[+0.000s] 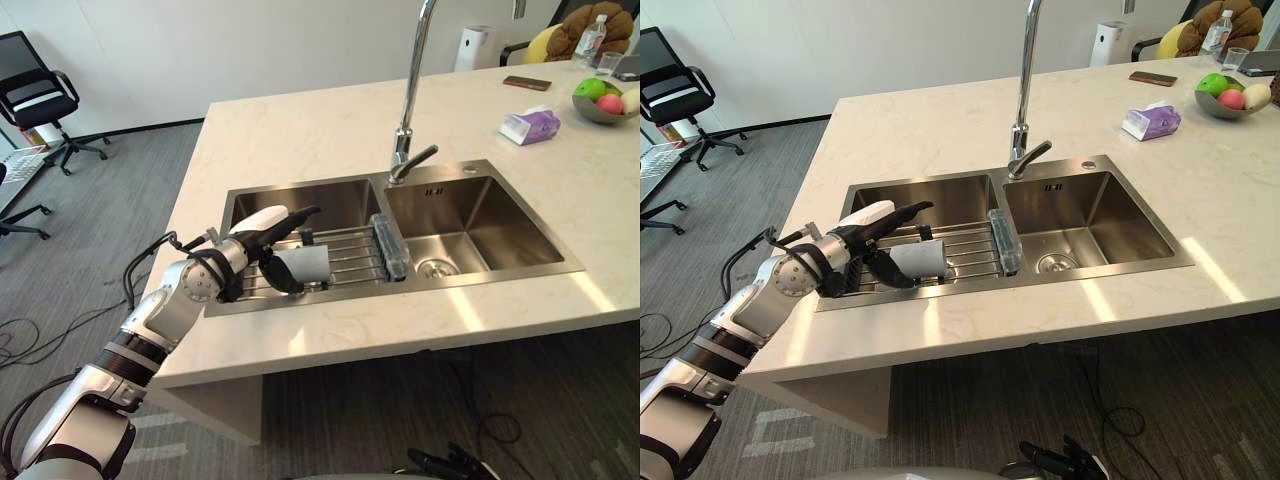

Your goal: Walk over to the sink, pick up the cup, carry it to the dishwasher, place the cup inside the dishwasher, then close the dishwasher door

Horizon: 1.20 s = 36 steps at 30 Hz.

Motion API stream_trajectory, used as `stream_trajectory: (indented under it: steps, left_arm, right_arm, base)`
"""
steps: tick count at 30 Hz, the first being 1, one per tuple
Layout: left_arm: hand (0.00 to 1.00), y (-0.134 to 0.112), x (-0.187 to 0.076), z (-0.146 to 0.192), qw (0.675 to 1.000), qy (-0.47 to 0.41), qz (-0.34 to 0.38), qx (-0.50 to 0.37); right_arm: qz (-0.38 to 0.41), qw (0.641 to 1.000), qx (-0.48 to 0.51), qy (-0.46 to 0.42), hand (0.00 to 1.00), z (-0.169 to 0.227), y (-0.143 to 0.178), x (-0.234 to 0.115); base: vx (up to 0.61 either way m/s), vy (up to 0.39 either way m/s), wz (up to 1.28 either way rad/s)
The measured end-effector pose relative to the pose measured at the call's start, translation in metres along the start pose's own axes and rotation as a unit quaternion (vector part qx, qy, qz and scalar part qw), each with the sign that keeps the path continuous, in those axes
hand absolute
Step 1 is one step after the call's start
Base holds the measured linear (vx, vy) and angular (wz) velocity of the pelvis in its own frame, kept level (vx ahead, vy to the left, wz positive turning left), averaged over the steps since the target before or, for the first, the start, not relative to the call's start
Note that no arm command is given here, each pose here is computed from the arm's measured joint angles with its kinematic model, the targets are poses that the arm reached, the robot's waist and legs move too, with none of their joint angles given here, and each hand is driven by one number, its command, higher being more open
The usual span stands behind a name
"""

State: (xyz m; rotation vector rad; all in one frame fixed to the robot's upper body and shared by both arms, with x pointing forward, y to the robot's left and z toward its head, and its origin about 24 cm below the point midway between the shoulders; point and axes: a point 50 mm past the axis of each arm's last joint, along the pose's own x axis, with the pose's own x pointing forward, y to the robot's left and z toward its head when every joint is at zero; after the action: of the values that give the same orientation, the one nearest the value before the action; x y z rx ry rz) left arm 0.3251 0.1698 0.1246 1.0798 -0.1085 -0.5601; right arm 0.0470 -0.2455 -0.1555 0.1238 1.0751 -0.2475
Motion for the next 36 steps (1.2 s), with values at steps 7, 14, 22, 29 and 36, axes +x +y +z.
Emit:
stream_trajectory:
  steps: [7, 14, 22, 29, 36]
  left_arm:
    - [1.0, -0.001, 0.009, 0.002, 1.0, 0.006, 0.022, -0.015]
    - [1.0, -0.009, 0.015, -0.002, 0.998, 0.025, 0.033, -0.041]
    - [1.0, -0.015, 0.017, -0.018, 0.995, 0.076, 0.041, -0.047]
    - [1.0, -0.022, 0.019, -0.018, 0.996, 0.081, 0.02, -0.029]
    - [1.0, -0.019, 0.022, -0.013, 0.997, 0.073, -0.007, -0.018]
  right_arm:
    - [0.006, 1.0, -0.014, -0.003, 1.0, 0.002, 0.004, 0.001]
    - [0.012, 1.0, -0.021, -0.006, 1.0, 0.004, 0.007, 0.001]
    - [0.019, 1.0, -0.021, -0.005, 1.0, 0.004, 0.011, 0.002]
    - [0.021, 1.0, -0.022, -0.004, 1.0, 0.004, 0.012, 0.003]
    - [0.022, 1.0, -0.021, -0.001, 1.0, 0.005, 0.012, 0.003]
  base:
    - [-0.01, 0.004, -0.02]
    - [0.02, 0.004, -0.03]
    - [0.03, -0.003, -0.02]
    - [0.0, 0.0, 0.0]
    - [0.0, 0.0, 0.0]
